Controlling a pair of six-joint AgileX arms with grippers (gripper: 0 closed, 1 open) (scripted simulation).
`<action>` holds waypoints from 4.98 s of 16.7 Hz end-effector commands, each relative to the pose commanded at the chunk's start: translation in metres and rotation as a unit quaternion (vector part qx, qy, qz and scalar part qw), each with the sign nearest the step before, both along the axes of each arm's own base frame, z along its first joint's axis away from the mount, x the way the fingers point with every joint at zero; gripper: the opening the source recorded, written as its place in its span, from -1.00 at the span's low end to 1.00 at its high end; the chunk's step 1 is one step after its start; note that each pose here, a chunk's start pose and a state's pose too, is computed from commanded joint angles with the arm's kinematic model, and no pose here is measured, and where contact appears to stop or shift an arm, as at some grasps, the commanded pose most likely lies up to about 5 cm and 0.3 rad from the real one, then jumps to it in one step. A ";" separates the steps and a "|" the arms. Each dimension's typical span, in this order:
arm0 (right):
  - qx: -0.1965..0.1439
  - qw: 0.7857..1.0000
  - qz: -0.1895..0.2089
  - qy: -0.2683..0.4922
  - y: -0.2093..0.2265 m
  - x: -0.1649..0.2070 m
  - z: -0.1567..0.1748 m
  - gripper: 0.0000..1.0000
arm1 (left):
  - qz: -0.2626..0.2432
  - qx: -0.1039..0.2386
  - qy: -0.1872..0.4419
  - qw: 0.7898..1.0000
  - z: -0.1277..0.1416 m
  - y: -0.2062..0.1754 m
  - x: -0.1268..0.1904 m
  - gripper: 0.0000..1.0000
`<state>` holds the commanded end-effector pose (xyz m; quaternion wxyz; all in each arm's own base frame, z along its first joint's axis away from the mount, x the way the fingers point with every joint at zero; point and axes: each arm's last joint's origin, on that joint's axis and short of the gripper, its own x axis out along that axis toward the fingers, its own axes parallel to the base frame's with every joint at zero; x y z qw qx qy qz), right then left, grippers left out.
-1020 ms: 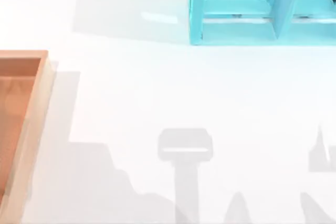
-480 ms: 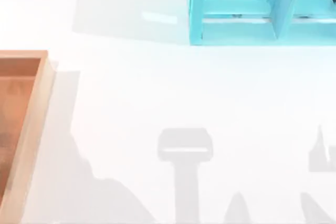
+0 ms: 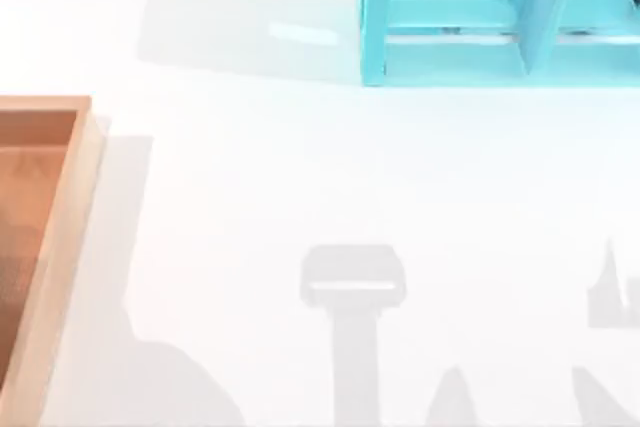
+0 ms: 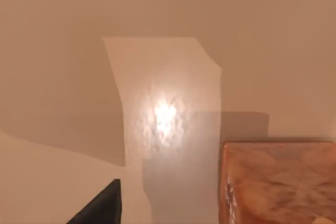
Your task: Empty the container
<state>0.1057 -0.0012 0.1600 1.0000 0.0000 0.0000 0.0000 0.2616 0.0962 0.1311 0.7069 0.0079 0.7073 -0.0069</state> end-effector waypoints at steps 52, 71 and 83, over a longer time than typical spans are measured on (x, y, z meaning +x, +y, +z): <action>0.000 1.000 0.000 0.000 0.000 0.000 0.000 1.00 | 0.003 0.018 -0.049 0.999 0.106 -0.079 0.037 -1.00; 0.000 1.000 0.000 0.000 0.000 0.000 0.000 1.00 | -0.018 -0.001 -0.014 1.000 0.033 -0.224 -0.011 -1.00; 0.000 1.000 0.000 0.000 0.000 0.000 0.000 1.00 | -0.002 0.000 -0.001 1.000 -0.005 -0.219 -0.012 -0.85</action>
